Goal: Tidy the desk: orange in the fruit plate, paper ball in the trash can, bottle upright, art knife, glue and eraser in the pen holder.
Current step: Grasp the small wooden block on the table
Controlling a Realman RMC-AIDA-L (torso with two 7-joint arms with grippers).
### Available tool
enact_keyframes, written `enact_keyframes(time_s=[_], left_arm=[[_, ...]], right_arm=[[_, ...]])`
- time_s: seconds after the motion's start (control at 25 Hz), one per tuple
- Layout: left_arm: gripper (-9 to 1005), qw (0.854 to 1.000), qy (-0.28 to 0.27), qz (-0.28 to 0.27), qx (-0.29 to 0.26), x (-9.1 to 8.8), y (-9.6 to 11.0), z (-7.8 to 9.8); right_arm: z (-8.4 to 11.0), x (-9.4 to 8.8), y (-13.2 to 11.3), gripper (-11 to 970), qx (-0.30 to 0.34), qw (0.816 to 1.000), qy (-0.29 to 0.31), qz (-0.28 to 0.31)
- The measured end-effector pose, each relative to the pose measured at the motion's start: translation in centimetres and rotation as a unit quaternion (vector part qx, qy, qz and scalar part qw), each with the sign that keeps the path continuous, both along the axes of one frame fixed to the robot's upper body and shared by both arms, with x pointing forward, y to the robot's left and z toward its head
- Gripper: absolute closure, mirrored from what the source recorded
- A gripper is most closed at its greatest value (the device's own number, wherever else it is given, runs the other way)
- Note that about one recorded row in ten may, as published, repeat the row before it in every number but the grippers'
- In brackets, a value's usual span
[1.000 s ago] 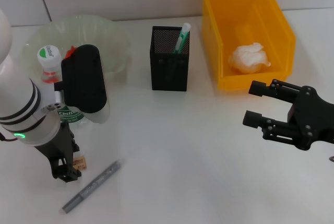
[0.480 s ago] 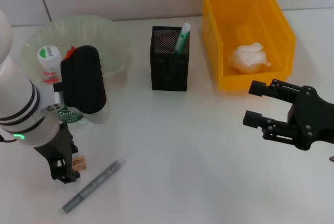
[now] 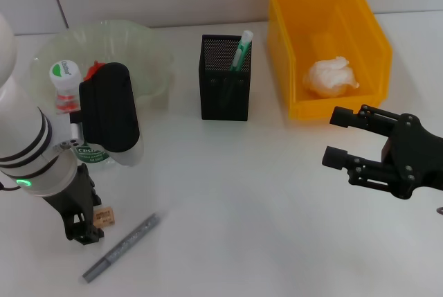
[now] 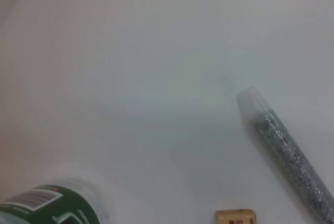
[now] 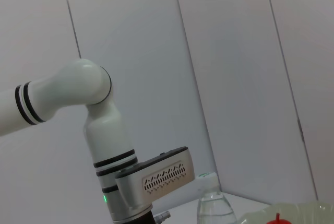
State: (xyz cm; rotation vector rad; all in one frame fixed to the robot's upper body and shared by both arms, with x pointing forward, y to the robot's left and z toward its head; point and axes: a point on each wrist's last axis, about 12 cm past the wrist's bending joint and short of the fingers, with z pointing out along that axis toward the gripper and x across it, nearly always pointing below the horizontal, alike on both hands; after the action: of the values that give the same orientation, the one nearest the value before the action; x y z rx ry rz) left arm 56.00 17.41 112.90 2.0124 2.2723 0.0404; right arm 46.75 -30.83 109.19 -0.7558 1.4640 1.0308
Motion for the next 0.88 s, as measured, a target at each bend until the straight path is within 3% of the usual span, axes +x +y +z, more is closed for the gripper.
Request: enact_keyframes(time_s=[0.36,0.88], left_arm=[[470,1.000,-0.003,-0.002,-0.001,0.10,-0.12,0.06],[583,1.000,0.002,-0.002,0.003,0.24,-0.21,-0.10]], right_arm=[[0.01,0.06,0.02,235,0.000,1.000,0.000,0.000],[0.07,0.12,-0.15,235,0.000,1.000,-0.002,-0.005]])
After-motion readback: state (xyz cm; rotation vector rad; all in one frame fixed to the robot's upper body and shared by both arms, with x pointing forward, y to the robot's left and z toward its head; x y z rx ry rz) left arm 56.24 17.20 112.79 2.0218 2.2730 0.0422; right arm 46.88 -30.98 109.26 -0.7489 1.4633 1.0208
